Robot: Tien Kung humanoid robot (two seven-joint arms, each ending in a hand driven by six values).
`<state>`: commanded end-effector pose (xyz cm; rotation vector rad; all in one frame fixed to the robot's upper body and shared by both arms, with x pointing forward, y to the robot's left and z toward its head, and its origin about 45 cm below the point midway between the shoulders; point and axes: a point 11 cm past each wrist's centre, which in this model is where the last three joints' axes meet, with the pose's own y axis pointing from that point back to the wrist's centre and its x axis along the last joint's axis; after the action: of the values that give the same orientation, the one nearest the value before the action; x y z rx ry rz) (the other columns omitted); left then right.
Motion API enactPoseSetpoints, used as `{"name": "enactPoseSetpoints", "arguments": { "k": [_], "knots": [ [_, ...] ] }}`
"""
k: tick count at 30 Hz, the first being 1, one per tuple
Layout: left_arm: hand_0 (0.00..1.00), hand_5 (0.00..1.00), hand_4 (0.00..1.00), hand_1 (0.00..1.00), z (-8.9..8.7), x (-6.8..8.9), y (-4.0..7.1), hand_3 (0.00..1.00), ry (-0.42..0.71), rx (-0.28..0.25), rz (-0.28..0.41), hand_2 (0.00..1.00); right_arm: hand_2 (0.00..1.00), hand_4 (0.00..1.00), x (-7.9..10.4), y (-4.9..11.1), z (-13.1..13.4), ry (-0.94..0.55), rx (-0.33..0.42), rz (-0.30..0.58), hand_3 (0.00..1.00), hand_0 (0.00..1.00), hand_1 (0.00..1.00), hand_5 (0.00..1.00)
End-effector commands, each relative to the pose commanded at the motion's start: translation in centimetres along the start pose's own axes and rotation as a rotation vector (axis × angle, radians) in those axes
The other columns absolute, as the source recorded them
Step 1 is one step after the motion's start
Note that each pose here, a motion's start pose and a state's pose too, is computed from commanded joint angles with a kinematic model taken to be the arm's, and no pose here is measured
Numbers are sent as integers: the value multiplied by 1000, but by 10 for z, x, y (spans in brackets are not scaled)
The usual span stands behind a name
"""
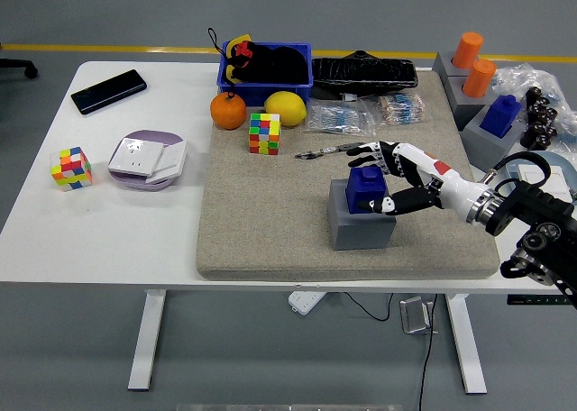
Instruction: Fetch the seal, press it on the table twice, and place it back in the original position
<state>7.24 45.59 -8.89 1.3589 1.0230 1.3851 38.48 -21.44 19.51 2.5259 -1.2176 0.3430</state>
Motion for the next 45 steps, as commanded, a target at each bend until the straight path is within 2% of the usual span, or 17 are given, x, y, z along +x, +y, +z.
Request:
{"name": "enactPoseSetpoints", "arguments": {
  "k": [11,12,17,18,23,24,35,39,45],
  "knots": [
    [733,306,668,696,-3,-2,-1,745,-2,4,-5,688,659,815,-2,3,12,0,-26,1,711,686,657,2],
    [733,307,669,696,-3,-3,-1,744,-1,5,-5,687,658,779,-2,3,12,0,-28,2,708,679,641,2],
    [733,307,669,696,-4,-4,-1,744,1,5,-8,687,658,779,-1,2,11,-1,-13,25,708,679,641,2],
    [733,306,670,696,-3,-4,-1,744,1,4,-8,687,560,673,0,2,10,0,-9,29,613,621,540,2],
    [733,306,670,696,-1,-4,-1,744,1,0,-9,687,560,673,3,0,6,-3,18,63,613,621,540,2],
    [733,306,670,696,-1,-4,-1,744,1,-1,-9,687,509,663,3,0,5,-2,23,68,533,587,498,2],
    [733,306,670,696,-2,-5,-1,744,2,1,-10,687,496,684,3,2,-4,10,45,61,523,580,487,2],
    [733,307,671,696,-1,-5,-1,744,3,0,-10,687,496,699,12,2,-17,18,83,84,522,588,487,2],
    [733,306,671,696,0,-6,-1,744,3,-4,-13,687,493,695,43,5,-27,27,114,176,523,586,486,2]
  ]
}}
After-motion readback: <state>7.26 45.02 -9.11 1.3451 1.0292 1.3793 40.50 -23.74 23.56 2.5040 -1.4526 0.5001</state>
